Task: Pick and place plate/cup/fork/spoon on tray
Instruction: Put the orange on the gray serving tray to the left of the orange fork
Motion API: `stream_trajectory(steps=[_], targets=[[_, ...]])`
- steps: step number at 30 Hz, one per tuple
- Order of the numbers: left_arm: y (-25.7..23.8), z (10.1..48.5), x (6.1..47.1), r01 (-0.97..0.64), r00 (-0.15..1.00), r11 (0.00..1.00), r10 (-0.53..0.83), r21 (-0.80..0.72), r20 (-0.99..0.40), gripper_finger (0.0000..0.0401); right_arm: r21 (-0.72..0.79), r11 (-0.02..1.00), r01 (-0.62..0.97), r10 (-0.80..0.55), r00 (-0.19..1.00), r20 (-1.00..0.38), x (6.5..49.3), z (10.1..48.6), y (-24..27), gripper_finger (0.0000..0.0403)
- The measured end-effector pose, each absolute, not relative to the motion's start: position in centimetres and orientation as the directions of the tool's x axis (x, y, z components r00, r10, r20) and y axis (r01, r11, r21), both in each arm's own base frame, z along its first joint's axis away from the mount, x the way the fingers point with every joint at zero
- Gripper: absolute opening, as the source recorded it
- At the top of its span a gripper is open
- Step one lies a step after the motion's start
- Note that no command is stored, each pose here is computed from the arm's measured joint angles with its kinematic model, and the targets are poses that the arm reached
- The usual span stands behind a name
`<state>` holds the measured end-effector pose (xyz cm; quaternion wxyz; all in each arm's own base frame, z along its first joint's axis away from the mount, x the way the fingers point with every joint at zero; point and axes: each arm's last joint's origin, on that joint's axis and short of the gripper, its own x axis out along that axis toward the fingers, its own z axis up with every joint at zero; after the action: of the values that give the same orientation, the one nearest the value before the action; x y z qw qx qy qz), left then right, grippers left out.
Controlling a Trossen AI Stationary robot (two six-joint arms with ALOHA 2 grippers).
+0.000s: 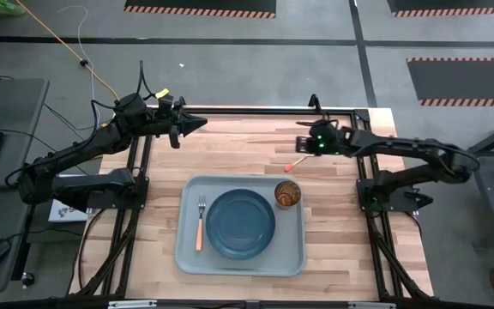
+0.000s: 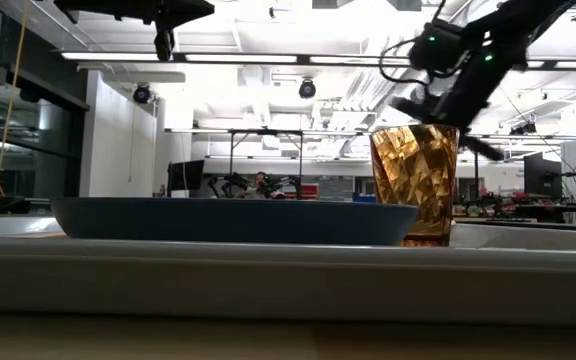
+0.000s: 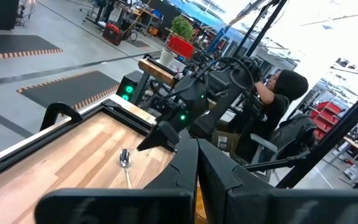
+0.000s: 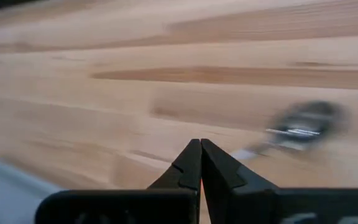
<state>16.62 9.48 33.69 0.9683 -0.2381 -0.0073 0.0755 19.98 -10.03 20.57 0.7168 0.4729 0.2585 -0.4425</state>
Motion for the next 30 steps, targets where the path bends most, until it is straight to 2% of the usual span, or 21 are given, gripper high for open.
stream_trajectory(steps=[5,9,13,16,21,30], targets=[[9.5,33.7,16.6,-0.143,0.989,0.876,0.15,-0.462,-0.022,0.0,0.358,0.117,0.926,-0.399,0.374,-0.837,17.1,20.9,-9.8,0.0039],[9.5,33.7,16.6,-0.151,0.987,0.874,0.159,-0.462,-0.022,0.0,0.343,0.066,0.937,-0.407,0.339,-0.848,15.7,19.7,-10.0,0.0105],[9.5,33.7,16.6,-0.157,0.986,0.873,0.165,-0.462,-0.022,0.0,0.329,-0.041,0.943,-0.402,0.286,-0.87,14.6,17.3,-9.9,0.0172],[9.5,33.7,16.6,-0.156,0.986,0.873,0.165,-0.462,-0.022,0.0,0.389,-0.101,0.916,-0.44,0.31,-0.843,14.3,15.6,-9.9,0.0204],[9.6,33.7,16.6,-0.173,0.983,0.87,0.183,-0.462,-0.022,0.0,0.51,-0.127,0.851,-0.52,0.381,-0.765,13.9,14.1,-10.5,0.0219],[9.6,33.7,16.6,-0.191,0.979,0.867,0.204,-0.461,-0.022,0.0,0.53,-0.163,0.832,-0.512,0.388,-0.766,13.8,12.4,-11.4,0.022]])
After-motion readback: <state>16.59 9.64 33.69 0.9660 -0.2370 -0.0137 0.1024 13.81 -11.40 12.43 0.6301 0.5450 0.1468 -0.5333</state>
